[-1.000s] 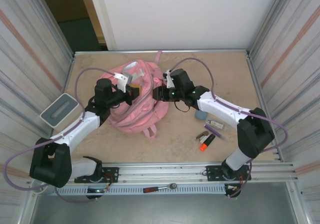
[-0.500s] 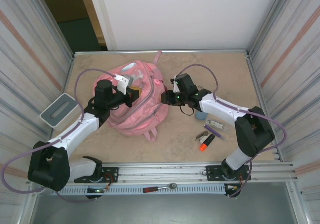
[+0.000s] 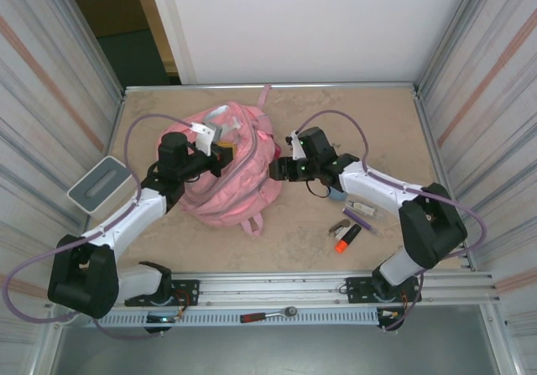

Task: Pack the student bag

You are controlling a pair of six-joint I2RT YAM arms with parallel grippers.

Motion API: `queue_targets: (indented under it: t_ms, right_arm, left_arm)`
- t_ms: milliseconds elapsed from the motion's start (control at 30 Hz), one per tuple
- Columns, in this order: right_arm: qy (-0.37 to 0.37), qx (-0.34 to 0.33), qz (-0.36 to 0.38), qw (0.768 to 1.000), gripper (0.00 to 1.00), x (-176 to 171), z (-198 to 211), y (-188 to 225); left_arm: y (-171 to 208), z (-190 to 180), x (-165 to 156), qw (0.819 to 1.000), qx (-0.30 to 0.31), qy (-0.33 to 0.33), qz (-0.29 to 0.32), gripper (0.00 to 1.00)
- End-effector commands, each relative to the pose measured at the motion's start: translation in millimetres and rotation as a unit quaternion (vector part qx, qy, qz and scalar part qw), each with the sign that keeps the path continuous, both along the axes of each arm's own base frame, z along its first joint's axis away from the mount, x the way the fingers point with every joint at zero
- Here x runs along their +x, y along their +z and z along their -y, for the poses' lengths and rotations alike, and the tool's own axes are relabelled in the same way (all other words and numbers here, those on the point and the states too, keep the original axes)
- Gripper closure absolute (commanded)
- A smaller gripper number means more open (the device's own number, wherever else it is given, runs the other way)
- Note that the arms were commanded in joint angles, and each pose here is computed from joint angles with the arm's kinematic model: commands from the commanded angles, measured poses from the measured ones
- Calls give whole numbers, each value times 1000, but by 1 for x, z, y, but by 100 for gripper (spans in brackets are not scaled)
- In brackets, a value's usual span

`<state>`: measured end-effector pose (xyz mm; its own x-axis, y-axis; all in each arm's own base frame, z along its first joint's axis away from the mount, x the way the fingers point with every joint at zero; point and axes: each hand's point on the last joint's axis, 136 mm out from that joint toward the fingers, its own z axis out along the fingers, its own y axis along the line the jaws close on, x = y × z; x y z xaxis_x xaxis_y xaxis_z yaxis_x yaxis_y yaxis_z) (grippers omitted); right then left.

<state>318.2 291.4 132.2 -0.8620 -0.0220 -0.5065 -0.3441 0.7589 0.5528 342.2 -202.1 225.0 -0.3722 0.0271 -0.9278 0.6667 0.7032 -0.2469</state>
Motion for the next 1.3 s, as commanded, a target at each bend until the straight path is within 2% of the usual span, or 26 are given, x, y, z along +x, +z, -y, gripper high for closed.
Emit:
queue_targets:
  t_ms: [0, 100, 200, 300, 400, 533, 667, 933, 1167, 1267]
  right_arm:
    - [-6, -25, -3, 1000, 46, 3, 10, -8]
    - [-16, -84, 9, 996, 47, -2, 33, -19]
    - [44, -58, 66, 995, 47, -19, 25, -5]
    - [120, -37, 124, 984, 49, -39, 5, 9]
    - [175, -19, 141, 974, 51, -55, -14, 13]
    - [206, 3, 145, 968, 51, -67, -29, 11]
    - [195, -34, 171, 965, 51, -68, -33, 6]
    - [126, -120, 197, 965, 56, -53, -24, -9]
    - [122, -170, 220, 953, 57, -55, -26, -18]
    - [120, -183, 234, 947, 60, -55, -24, -15]
  left_arm:
    - [45, 2, 9, 997, -34, -1, 70, 100]
    - [38, 1, 13, 998, -34, 8, 59, 100]
    - [34, 3, 15, 998, -36, 8, 48, 100]
    - [37, 4, 14, 998, -41, 5, 47, 100]
    - [40, 4, 14, 998, -42, 3, 46, 100]
    - [40, 5, 14, 998, -40, 2, 43, 100]
    - [38, 5, 13, 998, -39, 2, 41, 100]
    - [38, 6, 13, 998, -39, -2, 42, 100]
    - [38, 6, 13, 998, -38, -2, 43, 100]
    - [38, 6, 12, 998, -38, -3, 43, 100]
